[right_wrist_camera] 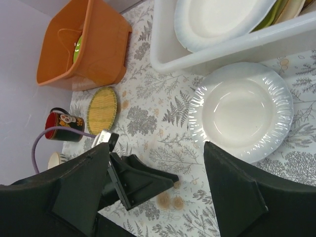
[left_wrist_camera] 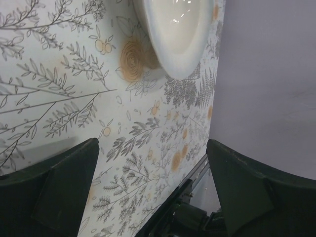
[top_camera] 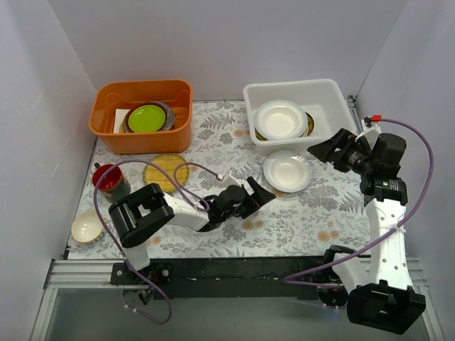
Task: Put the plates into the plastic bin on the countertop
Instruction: Pick up the plate at the center of the board.
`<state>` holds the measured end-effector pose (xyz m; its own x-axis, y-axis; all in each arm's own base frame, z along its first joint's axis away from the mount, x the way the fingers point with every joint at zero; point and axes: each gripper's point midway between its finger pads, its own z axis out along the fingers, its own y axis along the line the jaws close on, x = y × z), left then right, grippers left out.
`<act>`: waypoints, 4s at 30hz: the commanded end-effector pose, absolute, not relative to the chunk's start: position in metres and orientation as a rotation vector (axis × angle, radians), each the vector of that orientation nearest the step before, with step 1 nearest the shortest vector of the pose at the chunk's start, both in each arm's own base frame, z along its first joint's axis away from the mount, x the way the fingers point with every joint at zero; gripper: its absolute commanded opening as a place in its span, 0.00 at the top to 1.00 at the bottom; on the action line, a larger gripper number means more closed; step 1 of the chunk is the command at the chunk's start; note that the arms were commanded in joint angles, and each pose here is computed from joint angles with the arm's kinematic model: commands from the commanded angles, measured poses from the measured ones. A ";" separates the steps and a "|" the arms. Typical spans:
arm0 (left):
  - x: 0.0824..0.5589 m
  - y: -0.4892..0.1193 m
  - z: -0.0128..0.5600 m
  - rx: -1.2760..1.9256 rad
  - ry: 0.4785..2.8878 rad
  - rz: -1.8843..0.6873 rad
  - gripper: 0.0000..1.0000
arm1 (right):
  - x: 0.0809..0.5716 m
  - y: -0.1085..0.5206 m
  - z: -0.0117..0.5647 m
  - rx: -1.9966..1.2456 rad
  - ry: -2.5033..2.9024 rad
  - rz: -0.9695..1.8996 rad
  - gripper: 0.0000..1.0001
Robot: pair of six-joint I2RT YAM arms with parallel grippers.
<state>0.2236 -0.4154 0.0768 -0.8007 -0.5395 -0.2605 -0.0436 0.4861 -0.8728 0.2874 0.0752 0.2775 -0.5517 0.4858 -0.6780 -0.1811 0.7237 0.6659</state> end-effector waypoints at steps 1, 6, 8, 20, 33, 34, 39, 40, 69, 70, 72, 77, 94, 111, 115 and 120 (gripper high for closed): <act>0.244 -0.428 0.096 -0.603 2.153 -1.425 0.12 | 0.273 0.077 0.262 0.218 2.011 0.881 0.15; 0.257 -0.442 0.069 -0.631 2.199 -1.429 0.23 | 0.263 0.078 0.248 0.224 2.039 0.876 0.16; 0.264 -0.450 0.060 -0.637 2.211 -1.423 0.28 | 0.259 0.080 0.247 0.217 2.034 0.890 0.16; 0.286 -0.459 0.039 -0.729 2.207 -1.390 0.54 | 0.241 0.084 0.217 0.229 2.089 0.903 0.16; 0.309 -0.452 0.031 -0.772 2.154 -1.443 0.55 | 0.235 0.085 0.204 0.228 2.103 0.901 0.17; 0.310 -0.453 0.030 -0.776 2.154 -1.445 0.54 | 0.234 0.085 0.201 0.231 2.111 0.902 0.17; 0.323 -0.460 0.025 -0.790 2.171 -1.450 0.55 | 0.234 0.085 0.194 0.233 2.127 0.904 0.17; 0.326 -0.460 0.025 -0.792 2.170 -1.452 0.55 | 0.233 0.085 0.193 0.234 2.130 0.907 0.17; 0.288 -0.424 0.067 -0.660 2.086 -1.519 1.00 | 0.224 0.085 0.179 0.248 2.152 0.893 0.17; 0.287 -0.421 0.070 -0.653 2.075 -1.511 1.00 | 0.224 0.085 0.180 0.247 2.150 0.891 0.17; 0.282 -0.419 0.075 -0.625 2.067 -1.506 1.00 | 0.224 0.084 0.179 0.249 2.148 0.883 0.18; 0.272 -0.422 0.106 -0.528 2.023 -1.552 1.00 | 0.222 0.084 0.180 0.247 2.141 0.872 0.18; 0.241 -0.410 0.195 -0.360 1.906 -1.603 1.00 | 0.219 0.085 0.182 0.211 2.135 0.871 0.15; 0.209 -0.432 0.222 -0.259 1.868 -1.711 1.00 | 0.219 0.091 0.178 0.209 2.108 0.922 0.57; 0.208 -0.433 0.229 -0.244 1.857 -1.715 1.00 | 0.220 0.091 0.176 0.203 2.109 0.926 0.71; 0.205 -0.433 0.228 -0.225 1.870 -1.710 1.00 | 0.220 0.094 0.174 0.183 2.103 0.956 0.90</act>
